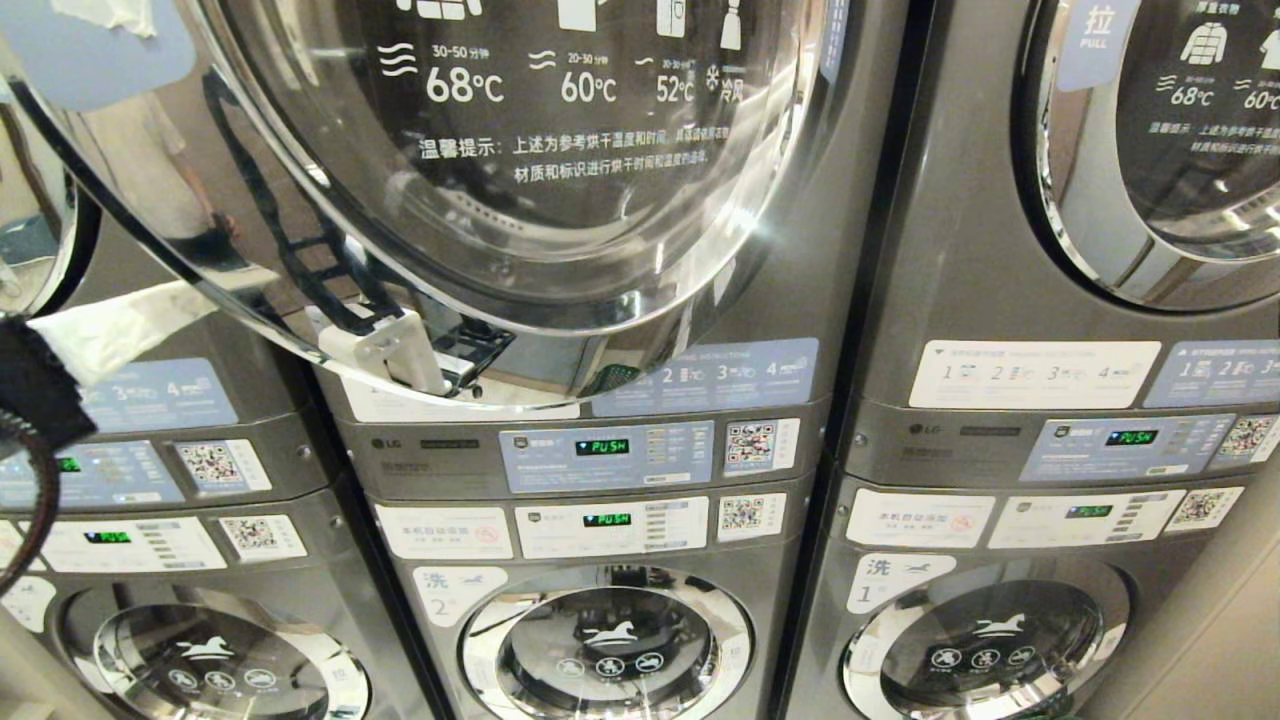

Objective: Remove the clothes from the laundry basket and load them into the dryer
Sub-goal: Open the dryer

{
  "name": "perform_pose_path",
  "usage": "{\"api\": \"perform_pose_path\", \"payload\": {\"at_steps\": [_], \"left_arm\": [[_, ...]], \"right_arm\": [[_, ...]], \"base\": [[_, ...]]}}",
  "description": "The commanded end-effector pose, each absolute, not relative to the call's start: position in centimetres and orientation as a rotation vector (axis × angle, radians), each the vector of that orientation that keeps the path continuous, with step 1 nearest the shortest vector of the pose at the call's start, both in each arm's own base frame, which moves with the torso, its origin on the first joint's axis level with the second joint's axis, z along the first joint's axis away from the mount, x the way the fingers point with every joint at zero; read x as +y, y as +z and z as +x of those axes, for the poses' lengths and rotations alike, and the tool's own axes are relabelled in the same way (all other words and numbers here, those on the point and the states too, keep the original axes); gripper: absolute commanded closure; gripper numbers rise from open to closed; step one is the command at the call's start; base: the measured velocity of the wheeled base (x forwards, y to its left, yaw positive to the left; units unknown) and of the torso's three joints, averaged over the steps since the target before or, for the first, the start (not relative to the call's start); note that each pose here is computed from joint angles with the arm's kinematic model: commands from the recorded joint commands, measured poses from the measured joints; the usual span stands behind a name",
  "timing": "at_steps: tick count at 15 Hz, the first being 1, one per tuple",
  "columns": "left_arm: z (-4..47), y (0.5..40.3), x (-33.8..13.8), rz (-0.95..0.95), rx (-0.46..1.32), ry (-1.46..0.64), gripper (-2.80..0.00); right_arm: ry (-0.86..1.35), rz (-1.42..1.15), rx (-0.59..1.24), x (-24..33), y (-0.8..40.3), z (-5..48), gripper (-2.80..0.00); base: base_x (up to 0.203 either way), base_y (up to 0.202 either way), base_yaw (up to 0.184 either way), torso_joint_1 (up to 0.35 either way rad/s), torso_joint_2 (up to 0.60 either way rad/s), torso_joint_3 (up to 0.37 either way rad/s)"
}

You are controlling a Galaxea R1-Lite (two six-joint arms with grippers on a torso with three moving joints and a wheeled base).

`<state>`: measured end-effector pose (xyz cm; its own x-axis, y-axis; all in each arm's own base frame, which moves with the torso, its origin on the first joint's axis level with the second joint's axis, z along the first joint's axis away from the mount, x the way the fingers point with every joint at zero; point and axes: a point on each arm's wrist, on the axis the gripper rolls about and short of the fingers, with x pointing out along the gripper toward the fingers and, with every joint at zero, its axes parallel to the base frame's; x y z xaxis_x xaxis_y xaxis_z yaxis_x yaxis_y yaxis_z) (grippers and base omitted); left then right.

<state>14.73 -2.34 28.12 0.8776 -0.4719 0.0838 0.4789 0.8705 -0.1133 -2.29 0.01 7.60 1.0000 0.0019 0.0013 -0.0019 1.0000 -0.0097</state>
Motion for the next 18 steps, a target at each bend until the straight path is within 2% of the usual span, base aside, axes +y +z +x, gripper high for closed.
{"api": "perform_pose_path", "payload": {"at_steps": [1,18], "left_arm": [[14.58,28.04,-2.33,-0.122,-0.059,-0.503,0.00],[14.33,27.84,-2.42,-0.097,-0.059,-0.547,0.00]], "right_arm": [[0.003,-0.011,-0.003,0.01,7.59,-2.30,-2.80],[0.003,-0.009,-0.003,0.01,7.59,-2.30,-2.80]], "base": [[0.000,0.000,0.000,0.000,0.00,0.000],[0.000,0.000,0.000,0.000,0.00,0.000]]}}
